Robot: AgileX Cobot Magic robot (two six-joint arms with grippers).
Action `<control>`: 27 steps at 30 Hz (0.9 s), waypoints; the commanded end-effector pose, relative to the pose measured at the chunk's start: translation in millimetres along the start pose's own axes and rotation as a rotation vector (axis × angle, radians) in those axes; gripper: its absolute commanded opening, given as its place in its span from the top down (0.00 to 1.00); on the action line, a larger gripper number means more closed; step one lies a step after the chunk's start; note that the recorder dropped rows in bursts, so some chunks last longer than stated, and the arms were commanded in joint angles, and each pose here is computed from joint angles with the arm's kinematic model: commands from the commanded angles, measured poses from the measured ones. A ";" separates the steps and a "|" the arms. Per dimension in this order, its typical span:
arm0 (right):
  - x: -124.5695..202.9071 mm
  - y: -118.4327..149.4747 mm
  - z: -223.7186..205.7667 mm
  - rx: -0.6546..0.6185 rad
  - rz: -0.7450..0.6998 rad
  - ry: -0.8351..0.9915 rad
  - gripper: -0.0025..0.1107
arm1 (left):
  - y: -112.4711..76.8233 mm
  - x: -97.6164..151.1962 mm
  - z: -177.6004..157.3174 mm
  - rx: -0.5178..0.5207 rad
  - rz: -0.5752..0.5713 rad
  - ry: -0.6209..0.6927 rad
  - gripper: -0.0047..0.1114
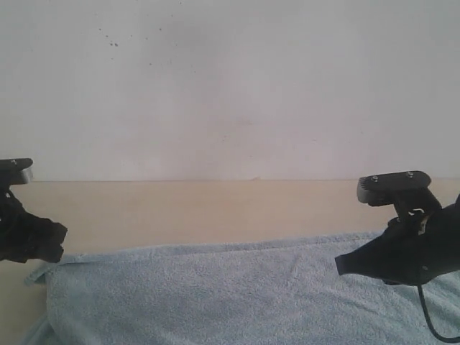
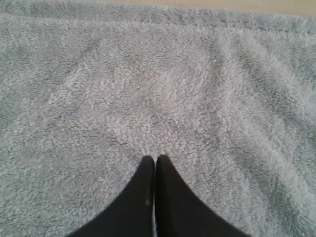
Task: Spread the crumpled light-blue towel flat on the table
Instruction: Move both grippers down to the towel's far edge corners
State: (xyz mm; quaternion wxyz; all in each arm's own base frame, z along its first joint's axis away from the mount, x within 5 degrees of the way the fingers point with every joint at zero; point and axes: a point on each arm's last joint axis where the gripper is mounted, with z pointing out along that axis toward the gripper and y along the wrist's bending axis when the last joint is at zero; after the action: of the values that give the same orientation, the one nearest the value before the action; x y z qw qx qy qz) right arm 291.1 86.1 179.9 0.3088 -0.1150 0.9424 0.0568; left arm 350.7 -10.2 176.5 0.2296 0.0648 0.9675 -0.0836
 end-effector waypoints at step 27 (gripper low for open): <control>-0.4 19.8 0.1 -0.039 -0.051 -0.006 0.98 | 18.0 7.9 30.3 -0.147 0.120 -0.109 0.93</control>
State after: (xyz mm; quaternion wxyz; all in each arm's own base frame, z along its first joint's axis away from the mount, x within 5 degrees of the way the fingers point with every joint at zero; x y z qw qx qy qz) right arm 285.0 104.7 179.9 0.3068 -0.1444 0.9384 0.0672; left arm 355.8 1.3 133.4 0.2673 0.1023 0.9581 -0.0081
